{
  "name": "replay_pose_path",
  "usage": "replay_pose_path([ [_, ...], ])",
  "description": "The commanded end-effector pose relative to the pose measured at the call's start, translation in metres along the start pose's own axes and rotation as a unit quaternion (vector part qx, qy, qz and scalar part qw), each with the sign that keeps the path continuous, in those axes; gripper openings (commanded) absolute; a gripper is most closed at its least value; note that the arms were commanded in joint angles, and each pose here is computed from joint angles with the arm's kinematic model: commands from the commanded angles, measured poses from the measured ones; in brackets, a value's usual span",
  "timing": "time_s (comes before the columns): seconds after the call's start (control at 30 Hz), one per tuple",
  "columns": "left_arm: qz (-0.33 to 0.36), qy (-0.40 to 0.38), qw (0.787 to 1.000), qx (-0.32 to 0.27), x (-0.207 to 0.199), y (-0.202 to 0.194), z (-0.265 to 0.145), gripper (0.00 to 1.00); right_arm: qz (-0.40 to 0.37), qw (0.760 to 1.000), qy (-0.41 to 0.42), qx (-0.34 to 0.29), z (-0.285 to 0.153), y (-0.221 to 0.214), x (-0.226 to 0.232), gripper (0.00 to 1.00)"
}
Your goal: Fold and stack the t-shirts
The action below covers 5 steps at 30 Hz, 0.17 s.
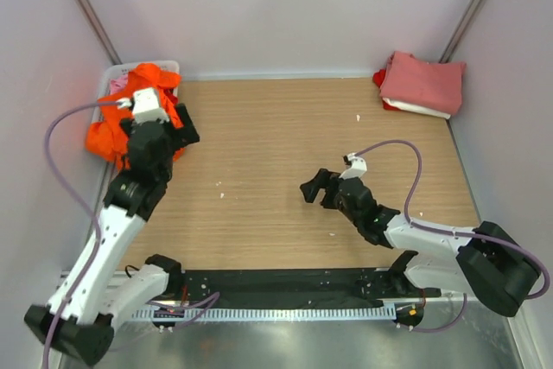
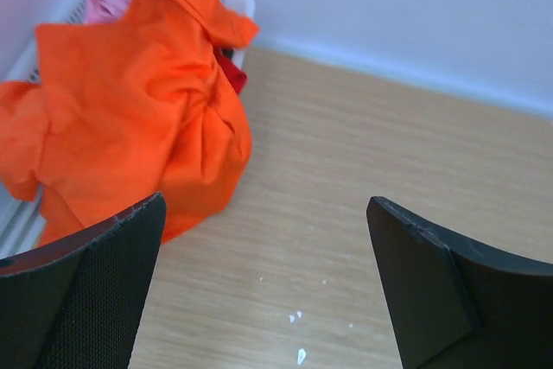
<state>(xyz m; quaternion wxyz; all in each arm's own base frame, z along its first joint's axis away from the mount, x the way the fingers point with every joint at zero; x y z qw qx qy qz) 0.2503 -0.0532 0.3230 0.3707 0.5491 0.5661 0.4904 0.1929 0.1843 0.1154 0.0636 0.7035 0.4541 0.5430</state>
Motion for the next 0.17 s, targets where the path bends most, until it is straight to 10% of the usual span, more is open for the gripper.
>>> replay_pose_path([
  [0.0,-0.054,0.069,0.986,-0.143,0.0258,0.0303,-0.0190,1.00,0.004,0.997,0.068,-0.024,0.0000,0.0132,0.0265,0.97],
  [0.13,-0.052,0.116,0.982,-0.139,0.0352,0.0314,-0.0197,1.00,0.011,0.996,0.080,-0.030,-0.0033,0.0132,0.0258,0.97],
])
Point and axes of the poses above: each gripper's point midway between its finger pads, its own z axis out along the fingers, its own x axis along the line the jaws close on, y = z × x, the point moved 8 cm from there along -z, back along the fingers, and after that the axes turned 14 degrees about z, right-handed, at the moved point
